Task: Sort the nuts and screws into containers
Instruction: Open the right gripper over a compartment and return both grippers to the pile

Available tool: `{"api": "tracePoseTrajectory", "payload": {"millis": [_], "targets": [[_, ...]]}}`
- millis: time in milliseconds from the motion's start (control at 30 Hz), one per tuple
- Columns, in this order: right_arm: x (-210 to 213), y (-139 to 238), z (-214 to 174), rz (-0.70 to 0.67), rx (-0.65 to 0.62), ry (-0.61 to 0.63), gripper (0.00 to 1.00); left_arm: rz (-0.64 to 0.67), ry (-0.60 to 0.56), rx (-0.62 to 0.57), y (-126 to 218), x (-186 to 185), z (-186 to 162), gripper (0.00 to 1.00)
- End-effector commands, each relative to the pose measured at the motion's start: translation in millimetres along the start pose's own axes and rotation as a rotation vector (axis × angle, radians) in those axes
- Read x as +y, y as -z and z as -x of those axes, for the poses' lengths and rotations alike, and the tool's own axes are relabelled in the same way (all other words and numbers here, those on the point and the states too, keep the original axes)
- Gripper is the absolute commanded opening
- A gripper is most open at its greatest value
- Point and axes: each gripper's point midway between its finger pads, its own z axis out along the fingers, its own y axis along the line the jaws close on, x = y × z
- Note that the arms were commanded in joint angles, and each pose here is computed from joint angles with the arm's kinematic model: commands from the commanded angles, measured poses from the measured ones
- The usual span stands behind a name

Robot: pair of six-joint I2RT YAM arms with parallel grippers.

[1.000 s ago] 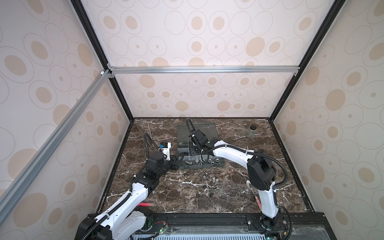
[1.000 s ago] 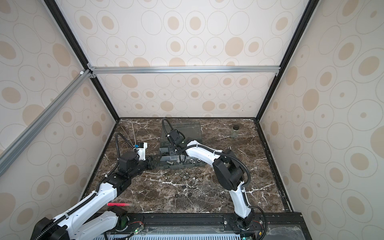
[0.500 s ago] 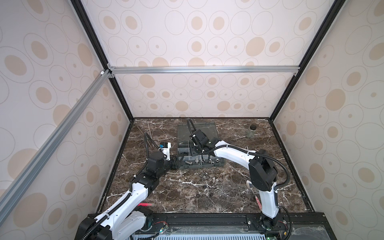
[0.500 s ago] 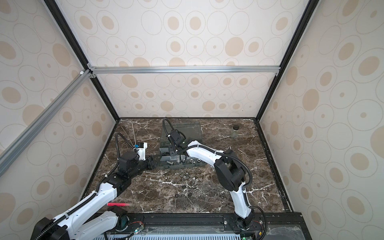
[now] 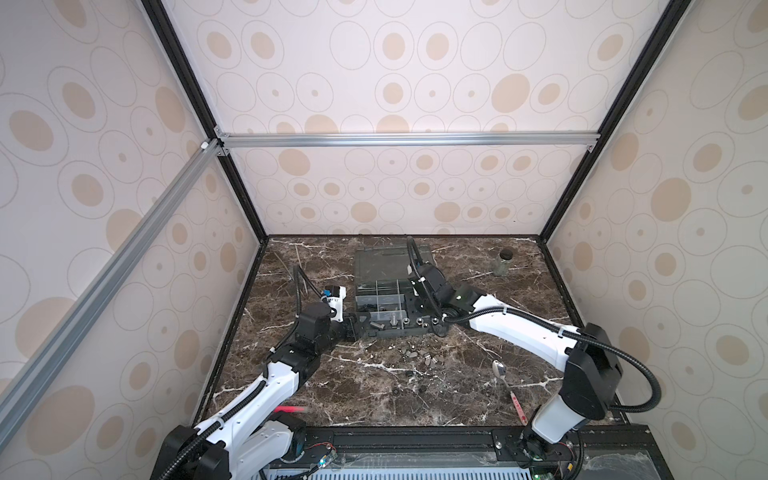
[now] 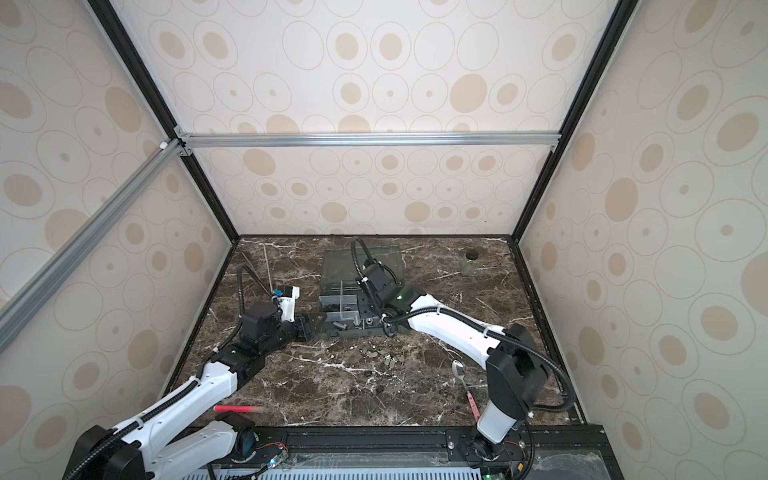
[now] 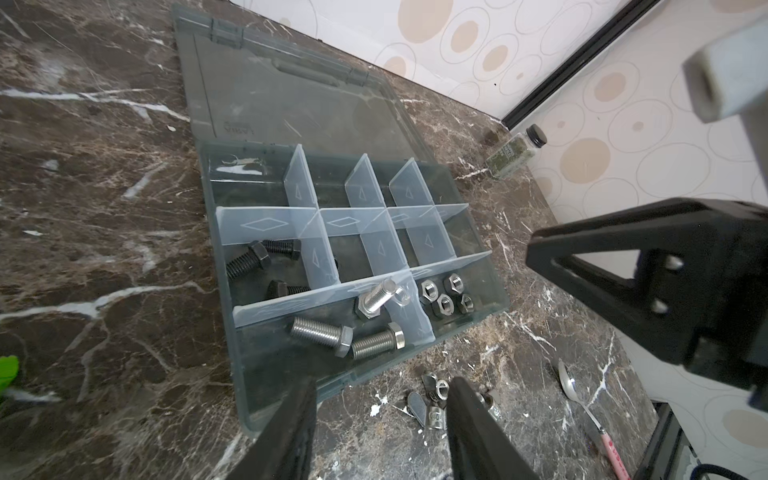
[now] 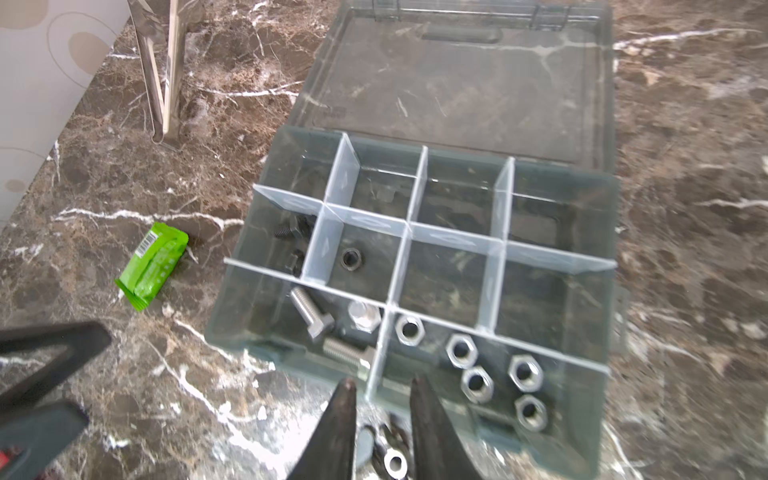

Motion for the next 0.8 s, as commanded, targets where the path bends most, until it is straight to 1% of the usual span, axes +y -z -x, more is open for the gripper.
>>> {"api": "tracePoseTrajectory", "payload": {"millis": [0,133,300,467,600,767], "targets": [[-25,8,-20,-0.072,0.015,-0.033,0.27,-0.058,-0.043,-0.012,-2,-11,7,0.51],[-46,15,-45,-0.124,0.028,-0.072,0.27,-0.086,-0.059,0.012,-5,-14,1,0.5],[-65,20,-71,-0.164,0.046,-0.141,0.27,-0.085,-0.131,0.057,-9,-20,-11,0.49],[-80,24,-93,-0.193,0.048,-0.206,0.27,-0.067,-0.304,0.145,-16,-34,-30,0.49],[-87,31,-96,-0.211,0.04,-0.214,0.27,-0.101,-0.453,0.216,-22,-56,-49,0.49],[-93,40,-94,-0.236,0.024,-0.209,0.27,-0.105,-0.661,0.337,-31,-70,-77,0.49]]}}
